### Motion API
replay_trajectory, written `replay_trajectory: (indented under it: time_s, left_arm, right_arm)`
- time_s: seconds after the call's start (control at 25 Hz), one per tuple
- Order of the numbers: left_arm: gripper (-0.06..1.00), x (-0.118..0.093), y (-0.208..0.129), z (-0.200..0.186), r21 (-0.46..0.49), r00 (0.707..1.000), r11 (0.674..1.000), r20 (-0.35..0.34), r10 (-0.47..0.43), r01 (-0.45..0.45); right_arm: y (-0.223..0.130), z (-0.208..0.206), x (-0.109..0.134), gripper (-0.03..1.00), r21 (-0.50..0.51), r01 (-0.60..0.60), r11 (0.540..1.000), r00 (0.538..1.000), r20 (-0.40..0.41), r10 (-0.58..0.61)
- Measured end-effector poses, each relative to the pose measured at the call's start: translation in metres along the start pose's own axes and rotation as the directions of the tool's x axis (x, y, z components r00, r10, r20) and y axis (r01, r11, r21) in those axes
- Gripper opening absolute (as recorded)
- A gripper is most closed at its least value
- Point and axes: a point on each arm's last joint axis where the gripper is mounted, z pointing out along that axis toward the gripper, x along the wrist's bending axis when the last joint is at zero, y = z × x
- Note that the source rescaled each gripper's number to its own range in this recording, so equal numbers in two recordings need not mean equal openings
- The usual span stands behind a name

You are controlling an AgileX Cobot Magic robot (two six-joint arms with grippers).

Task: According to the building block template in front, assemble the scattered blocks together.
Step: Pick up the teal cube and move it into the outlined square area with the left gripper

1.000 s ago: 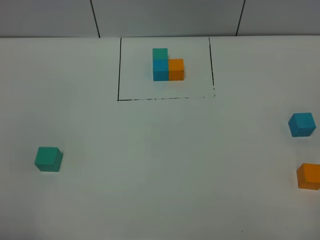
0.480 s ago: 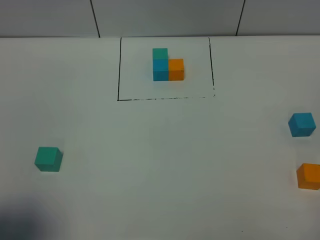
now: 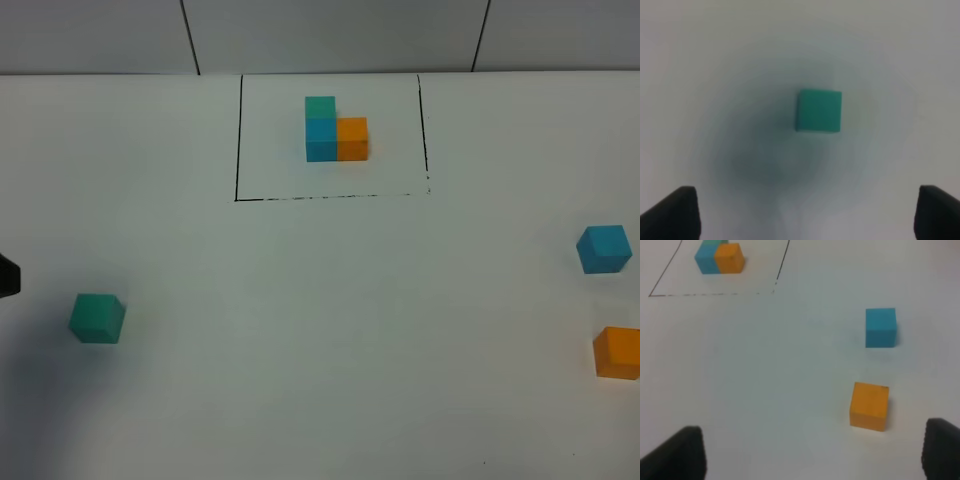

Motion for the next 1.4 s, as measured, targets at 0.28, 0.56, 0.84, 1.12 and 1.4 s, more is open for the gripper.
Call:
replay_trajectory:
  time_s: [0.28, 0.56, 0.84, 1.12, 1.4]
  left_arm:
    - [0.97, -0.003, 0.029, 0.051, 0.188, 0.998, 0.981, 0.028, -0.053, 0.046]
    - [0.97, -0.023, 0.042, 0.083, 0.269, 0.999, 0.962, 0.023, 0.039, -0.044]
    - [0.97, -0.037, 0.045, 0.109, 0.31, 0.998, 0.949, -0.003, 0.061, -0.057]
    - [0.96, -0.035, 0.042, 0.136, 0.38, 0.996, 0.923, -0.032, 0.079, -0.061]
    - [0.96, -0.031, 0.042, 0.148, 0.379, 0.992, 0.922, -0.058, 0.109, -0.079]
  right_arm:
    - [0.0, 0.0, 0.0, 0.74, 0.0, 0.0, 1.0, 1.0, -0.001, 0.0]
    - [0.0, 0.0, 0.0, 0.74, 0.0, -0.001, 1.0, 1.0, -0.001, 0.001]
    - [0.0, 0.0, 0.0, 0.74, 0.0, -0.001, 1.0, 1.0, -0.001, 0.001]
    - [0.0, 0.0, 0.0, 0.74, 0.0, -0.001, 1.0, 1.0, -0.001, 0.001]
    - [0.0, 0.0, 0.0, 0.74, 0.0, -0.001, 1.0, 1.0, -0.001, 0.001]
